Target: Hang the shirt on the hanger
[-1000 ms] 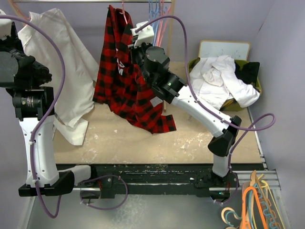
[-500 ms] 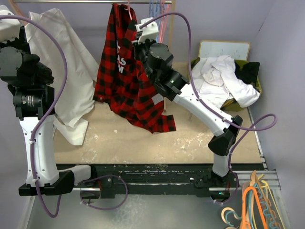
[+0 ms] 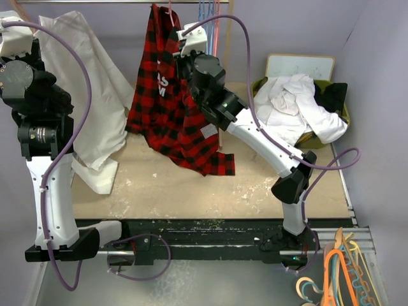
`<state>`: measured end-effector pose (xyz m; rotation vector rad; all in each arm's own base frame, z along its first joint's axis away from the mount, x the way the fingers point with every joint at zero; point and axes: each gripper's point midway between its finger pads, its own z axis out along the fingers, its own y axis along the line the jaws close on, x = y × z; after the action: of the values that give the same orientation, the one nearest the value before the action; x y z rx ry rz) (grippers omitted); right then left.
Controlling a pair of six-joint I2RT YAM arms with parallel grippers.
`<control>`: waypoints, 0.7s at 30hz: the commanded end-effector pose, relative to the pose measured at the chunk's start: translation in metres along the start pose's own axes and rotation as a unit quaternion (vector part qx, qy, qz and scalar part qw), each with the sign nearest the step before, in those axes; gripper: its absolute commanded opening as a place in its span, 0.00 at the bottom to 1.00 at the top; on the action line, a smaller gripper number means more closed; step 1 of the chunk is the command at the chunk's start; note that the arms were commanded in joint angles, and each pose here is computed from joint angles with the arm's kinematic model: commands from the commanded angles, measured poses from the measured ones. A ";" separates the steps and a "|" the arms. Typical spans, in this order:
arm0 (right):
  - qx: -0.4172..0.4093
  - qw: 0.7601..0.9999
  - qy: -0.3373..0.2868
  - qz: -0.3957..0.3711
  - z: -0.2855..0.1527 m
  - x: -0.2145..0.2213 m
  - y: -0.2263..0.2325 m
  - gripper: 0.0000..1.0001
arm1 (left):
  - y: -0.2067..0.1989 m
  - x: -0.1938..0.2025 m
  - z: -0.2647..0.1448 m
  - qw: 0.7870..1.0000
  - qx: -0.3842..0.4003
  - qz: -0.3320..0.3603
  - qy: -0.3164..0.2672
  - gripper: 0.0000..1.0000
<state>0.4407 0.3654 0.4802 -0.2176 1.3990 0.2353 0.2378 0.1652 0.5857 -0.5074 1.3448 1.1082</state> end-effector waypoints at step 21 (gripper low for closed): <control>-0.084 0.989 -0.064 0.108 -0.089 -0.070 -0.027 1.00 | 0.010 0.017 -0.003 1.000 0.005 0.008 0.014 0.99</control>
<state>0.3823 0.3266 0.4968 -0.2080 1.3950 0.4121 0.2314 0.1718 0.5733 -0.4956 1.3904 1.1453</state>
